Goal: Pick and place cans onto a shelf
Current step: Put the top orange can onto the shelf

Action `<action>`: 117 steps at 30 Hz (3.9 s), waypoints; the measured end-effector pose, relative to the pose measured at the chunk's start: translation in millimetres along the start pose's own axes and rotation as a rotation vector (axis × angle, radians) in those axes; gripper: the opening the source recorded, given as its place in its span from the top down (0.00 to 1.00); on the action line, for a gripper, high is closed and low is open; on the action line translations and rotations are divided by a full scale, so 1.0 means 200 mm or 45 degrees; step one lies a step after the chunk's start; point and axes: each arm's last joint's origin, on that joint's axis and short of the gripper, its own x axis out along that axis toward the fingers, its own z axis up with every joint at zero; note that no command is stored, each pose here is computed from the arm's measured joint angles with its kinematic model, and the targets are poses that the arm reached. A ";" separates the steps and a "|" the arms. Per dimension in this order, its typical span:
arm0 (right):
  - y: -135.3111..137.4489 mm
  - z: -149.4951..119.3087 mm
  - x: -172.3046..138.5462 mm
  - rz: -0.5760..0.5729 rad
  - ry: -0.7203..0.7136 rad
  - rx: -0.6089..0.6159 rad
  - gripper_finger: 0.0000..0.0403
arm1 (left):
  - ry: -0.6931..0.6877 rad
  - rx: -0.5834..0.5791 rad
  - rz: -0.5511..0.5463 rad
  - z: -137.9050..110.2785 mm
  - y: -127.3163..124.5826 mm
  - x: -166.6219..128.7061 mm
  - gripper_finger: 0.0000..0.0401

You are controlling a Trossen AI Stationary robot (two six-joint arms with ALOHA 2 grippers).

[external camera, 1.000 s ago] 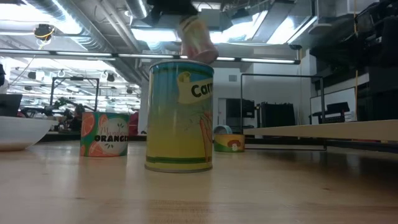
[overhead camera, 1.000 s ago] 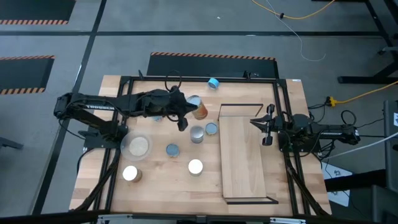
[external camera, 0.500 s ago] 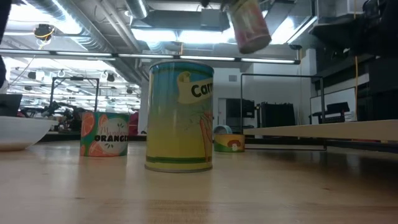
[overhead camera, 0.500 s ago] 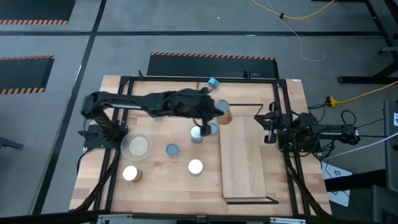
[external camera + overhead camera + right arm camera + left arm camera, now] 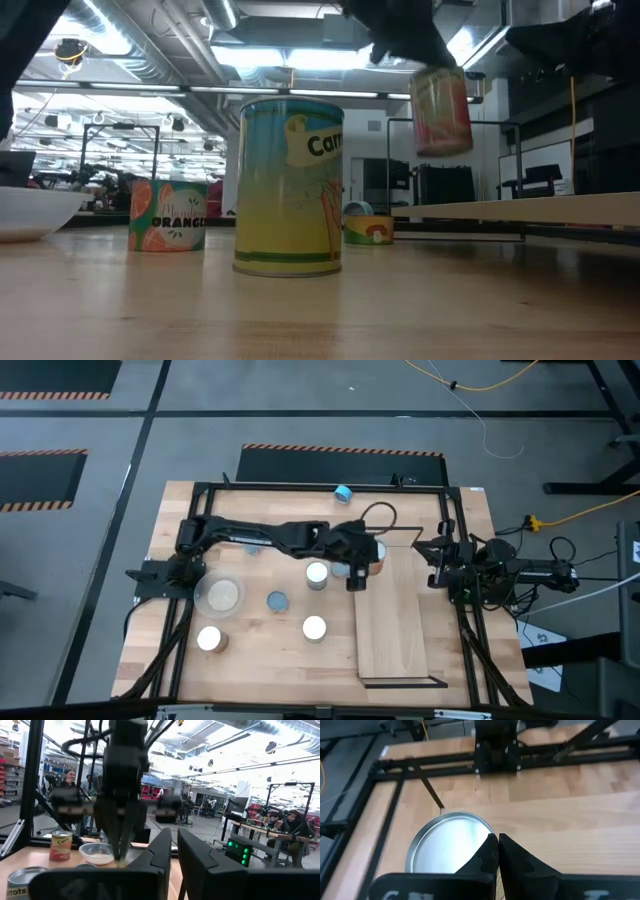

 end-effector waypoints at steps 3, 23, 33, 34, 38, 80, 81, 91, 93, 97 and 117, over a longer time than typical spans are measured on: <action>0.00 0.00 0.00 0.005 0.010 -0.002 0.90 | 0.031 0.002 -0.001 -0.04 -0.01 0.07 1.00; 0.00 -0.02 0.00 0.015 0.052 -0.009 0.90 | 0.119 0.023 0.104 -0.17 -0.02 0.26 0.98; 0.00 -0.02 0.00 0.016 0.053 -0.009 0.90 | 0.119 0.021 0.104 -0.17 -0.02 0.26 0.89; 0.00 -0.02 0.00 0.016 0.053 -0.009 0.90 | 0.118 0.021 0.104 -0.17 -0.02 0.26 0.87; 0.00 -0.02 0.00 0.015 0.052 -0.009 0.90 | 0.104 0.019 0.105 -0.17 -0.02 0.26 0.82; -0.01 0.18 0.14 0.058 0.101 0.157 0.58 | 0.100 -0.137 0.193 -0.37 0.17 -0.59 0.80; -0.01 0.19 0.17 0.063 0.123 0.155 0.58 | 0.110 -0.149 0.192 -0.41 0.16 -0.58 0.80; 0.04 0.23 0.47 0.122 0.553 0.123 0.58 | 0.106 -0.233 0.171 -0.61 0.11 -0.50 0.80; 0.05 0.21 0.52 0.129 0.661 0.131 0.58 | 0.090 -0.231 0.165 -0.61 0.10 -0.50 0.80; 0.07 0.16 0.60 0.152 0.851 0.106 0.58 | 0.074 -0.220 0.151 -0.61 0.08 -0.50 0.80; 0.12 0.00 0.64 0.231 1.203 0.102 0.58 | 0.076 -0.211 0.141 -0.61 0.06 -0.50 0.80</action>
